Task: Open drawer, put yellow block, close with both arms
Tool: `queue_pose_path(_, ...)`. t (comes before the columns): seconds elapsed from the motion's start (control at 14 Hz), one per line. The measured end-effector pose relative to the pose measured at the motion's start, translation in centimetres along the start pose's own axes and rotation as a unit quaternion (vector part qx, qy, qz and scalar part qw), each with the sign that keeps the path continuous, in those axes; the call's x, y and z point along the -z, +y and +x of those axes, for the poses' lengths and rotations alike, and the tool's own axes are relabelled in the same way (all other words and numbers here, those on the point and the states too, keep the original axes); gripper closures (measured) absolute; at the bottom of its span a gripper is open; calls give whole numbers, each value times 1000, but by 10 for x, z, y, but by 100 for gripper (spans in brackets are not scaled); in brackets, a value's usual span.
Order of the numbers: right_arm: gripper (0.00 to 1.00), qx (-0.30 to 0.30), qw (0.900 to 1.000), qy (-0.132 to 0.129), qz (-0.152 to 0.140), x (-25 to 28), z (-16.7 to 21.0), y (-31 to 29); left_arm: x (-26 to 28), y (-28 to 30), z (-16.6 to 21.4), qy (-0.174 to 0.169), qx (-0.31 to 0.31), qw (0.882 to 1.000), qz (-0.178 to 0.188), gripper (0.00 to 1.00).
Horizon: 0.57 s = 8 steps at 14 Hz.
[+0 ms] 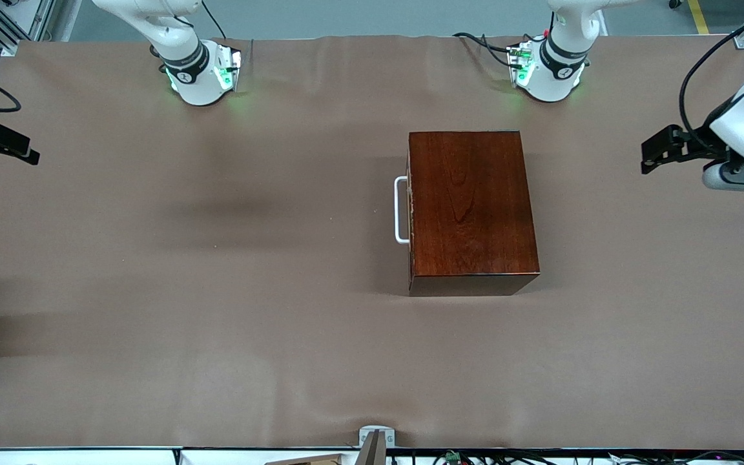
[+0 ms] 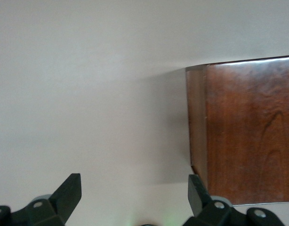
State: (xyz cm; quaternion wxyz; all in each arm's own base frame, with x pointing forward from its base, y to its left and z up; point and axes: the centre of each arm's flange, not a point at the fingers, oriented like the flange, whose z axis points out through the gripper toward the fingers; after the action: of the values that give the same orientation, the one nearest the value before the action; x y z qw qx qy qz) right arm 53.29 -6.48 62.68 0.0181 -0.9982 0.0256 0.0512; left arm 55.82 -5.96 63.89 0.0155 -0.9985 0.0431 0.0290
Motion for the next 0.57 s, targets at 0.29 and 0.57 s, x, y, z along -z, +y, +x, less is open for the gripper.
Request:
queue_pose_path(0.29, 0, 6, 1000, 0, 0, 0, 0, 0, -3, -15, -20, 14, 17, 1000, 3, 0)
queue_pose_path(0.57, 0, 8, 1000, 0, 0, 0, 0, 0, -1, -13, -30, 25, 18, 999, -12, 0)
